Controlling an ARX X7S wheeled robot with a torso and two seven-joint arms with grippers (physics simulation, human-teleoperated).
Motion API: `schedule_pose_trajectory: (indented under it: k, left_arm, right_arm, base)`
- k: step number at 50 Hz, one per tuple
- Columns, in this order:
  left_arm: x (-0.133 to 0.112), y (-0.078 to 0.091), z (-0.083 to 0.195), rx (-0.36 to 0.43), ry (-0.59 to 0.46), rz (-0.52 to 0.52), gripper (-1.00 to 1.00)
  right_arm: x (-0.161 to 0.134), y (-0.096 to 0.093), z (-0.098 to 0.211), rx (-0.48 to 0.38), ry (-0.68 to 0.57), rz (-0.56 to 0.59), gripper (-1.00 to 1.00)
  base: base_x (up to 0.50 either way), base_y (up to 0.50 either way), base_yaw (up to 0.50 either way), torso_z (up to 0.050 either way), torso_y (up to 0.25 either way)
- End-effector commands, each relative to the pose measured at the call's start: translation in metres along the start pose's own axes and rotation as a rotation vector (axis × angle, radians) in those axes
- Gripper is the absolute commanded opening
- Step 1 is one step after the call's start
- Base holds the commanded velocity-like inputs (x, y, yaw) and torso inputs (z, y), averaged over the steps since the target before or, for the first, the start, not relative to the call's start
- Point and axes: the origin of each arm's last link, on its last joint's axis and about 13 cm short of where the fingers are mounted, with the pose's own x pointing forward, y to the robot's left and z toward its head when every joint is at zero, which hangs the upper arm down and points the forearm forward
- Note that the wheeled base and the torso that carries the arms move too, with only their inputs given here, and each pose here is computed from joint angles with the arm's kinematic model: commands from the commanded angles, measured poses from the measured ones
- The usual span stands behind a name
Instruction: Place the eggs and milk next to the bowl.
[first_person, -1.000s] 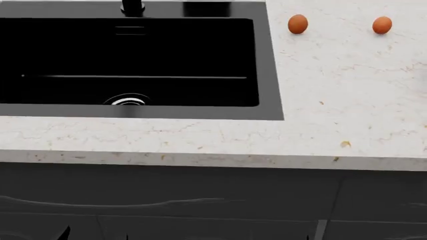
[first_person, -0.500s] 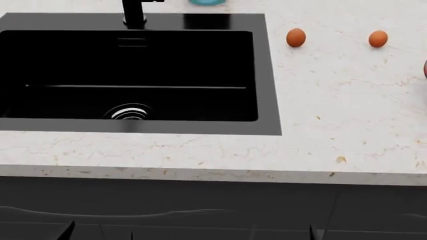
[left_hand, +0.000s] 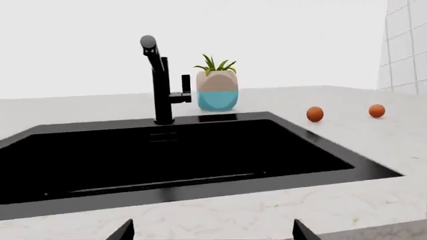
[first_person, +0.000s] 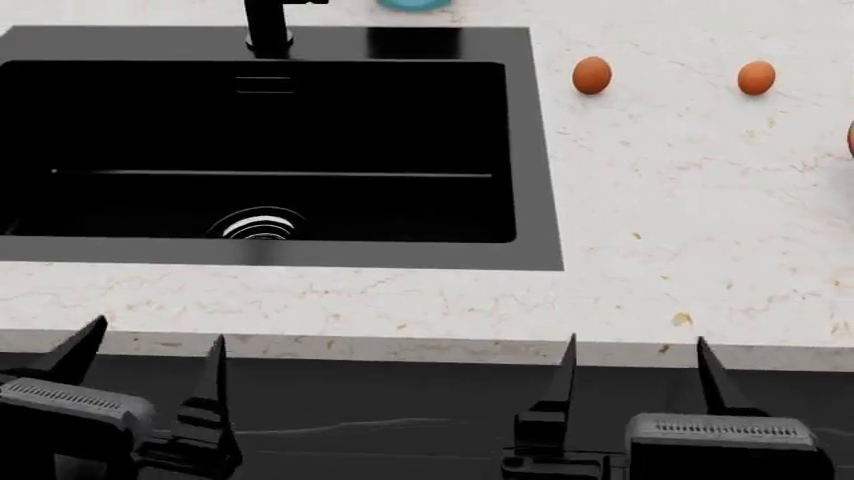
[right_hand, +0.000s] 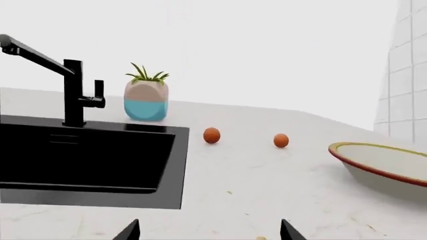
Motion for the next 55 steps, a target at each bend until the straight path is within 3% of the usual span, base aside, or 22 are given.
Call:
schedule_pose_trajectory:
  k: [1, 5, 11, 22, 23, 26, 30, 43, 55]
  left_arm:
    - [0.028, 0.027, 0.060, 0.018, -0.122, 0.070, 1.00]
    - [0.032, 0.034, 0.078, 0.085, -0.128, 0.069, 1.00]
    - [0.035, 0.044, 0.102, 0.076, -0.179, 0.115, 1.00]
    - [0.038, 0.061, 0.124, 0.147, -0.228, 0.180, 1.00]
    - [0.038, 0.060, 0.123, 0.122, -0.220, 0.175, 1.00]
    - [0.036, 0.057, 0.119, 0.173, -0.208, 0.168, 1.00]
    - [0.035, 0.056, 0.119, 0.133, -0.202, 0.176, 1.00]
    - [0.041, 0.047, 0.110, 0.197, -0.206, 0.114, 1.00]
    - [0.037, 0.045, 0.103, 0.115, -0.167, 0.083, 1.00]
  right_arm:
    - [0.021, -0.028, 0.050, -0.065, -0.121, -0.048, 1.00]
    - [0.028, -0.036, 0.062, -0.070, -0.142, -0.058, 1.00]
    - [0.035, -0.048, 0.084, -0.078, -0.181, -0.079, 1.00]
    - [0.040, -0.063, 0.106, -0.120, -0.204, -0.106, 1.00]
    - [0.039, -0.062, 0.107, -0.120, -0.203, -0.100, 1.00]
    - [0.037, -0.061, 0.107, -0.118, -0.204, -0.096, 1.00]
    - [0.037, -0.061, 0.104, -0.110, -0.200, -0.097, 1.00]
    - [0.036, -0.064, 0.100, -0.113, -0.187, -0.099, 1.00]
    - [0.037, -0.062, 0.097, -0.115, -0.177, -0.086, 1.00]
  base:
    - [0.00, 0.00, 0.00, 0.021, 0.000]
    - [0.00, 0.00, 0.00, 0.000, 0.000]
    - [0.00, 0.00, 0.00, 0.000, 0.000]
    - [0.00, 0.00, 0.00, 0.000, 0.000]
    - [0.00, 0.00, 0.00, 0.000, 0.000]
    - [0.00, -0.48, 0.00, 0.000, 0.000]
    - [0.00, -0.50, 0.00, 0.000, 0.000]
    - [0.00, -0.50, 0.00, 0.000, 0.000]
    - [0.00, -0.50, 0.00, 0.000, 0.000]
